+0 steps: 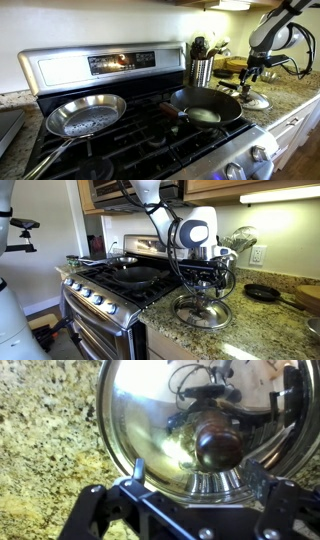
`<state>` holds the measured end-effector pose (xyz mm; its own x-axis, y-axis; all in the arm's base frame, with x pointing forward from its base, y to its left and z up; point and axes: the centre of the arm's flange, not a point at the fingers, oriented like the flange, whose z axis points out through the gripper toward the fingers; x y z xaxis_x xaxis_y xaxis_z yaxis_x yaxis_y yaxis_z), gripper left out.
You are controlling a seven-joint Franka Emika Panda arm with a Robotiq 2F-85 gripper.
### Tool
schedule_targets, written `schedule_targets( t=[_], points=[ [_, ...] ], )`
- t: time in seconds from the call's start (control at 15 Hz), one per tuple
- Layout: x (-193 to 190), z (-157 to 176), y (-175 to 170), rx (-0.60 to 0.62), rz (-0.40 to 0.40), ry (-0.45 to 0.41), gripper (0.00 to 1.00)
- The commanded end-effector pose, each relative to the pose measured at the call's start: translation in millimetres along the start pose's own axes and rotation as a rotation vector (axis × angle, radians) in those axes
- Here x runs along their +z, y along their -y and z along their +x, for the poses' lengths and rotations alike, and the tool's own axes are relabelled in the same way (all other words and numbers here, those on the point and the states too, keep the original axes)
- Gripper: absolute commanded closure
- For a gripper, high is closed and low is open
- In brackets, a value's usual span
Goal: Put the silver lid on top of the pan on the right side of the stove
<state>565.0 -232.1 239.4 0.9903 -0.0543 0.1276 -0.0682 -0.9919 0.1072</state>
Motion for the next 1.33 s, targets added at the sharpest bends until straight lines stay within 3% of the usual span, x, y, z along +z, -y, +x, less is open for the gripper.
schedule_targets(
  t=[0.0, 0.93, 1.0, 1.07, 1.27],
  points=[
    [-3.9, 12.8, -5.2, -0.015, 0.039, 0.027, 0.00],
    [20.5, 21.0, 8.8, -0.045, 0.066, 0.162, 0.00],
    [21.1, 20.2, 9.1, -0.046, 0.066, 0.167, 0.25],
    [21.6, 20.2, 9.0, -0.047, 0.068, 0.172, 0.27],
    [22.4, 20.5, 9.3, -0.044, 0.068, 0.183, 0.47]
  ],
)
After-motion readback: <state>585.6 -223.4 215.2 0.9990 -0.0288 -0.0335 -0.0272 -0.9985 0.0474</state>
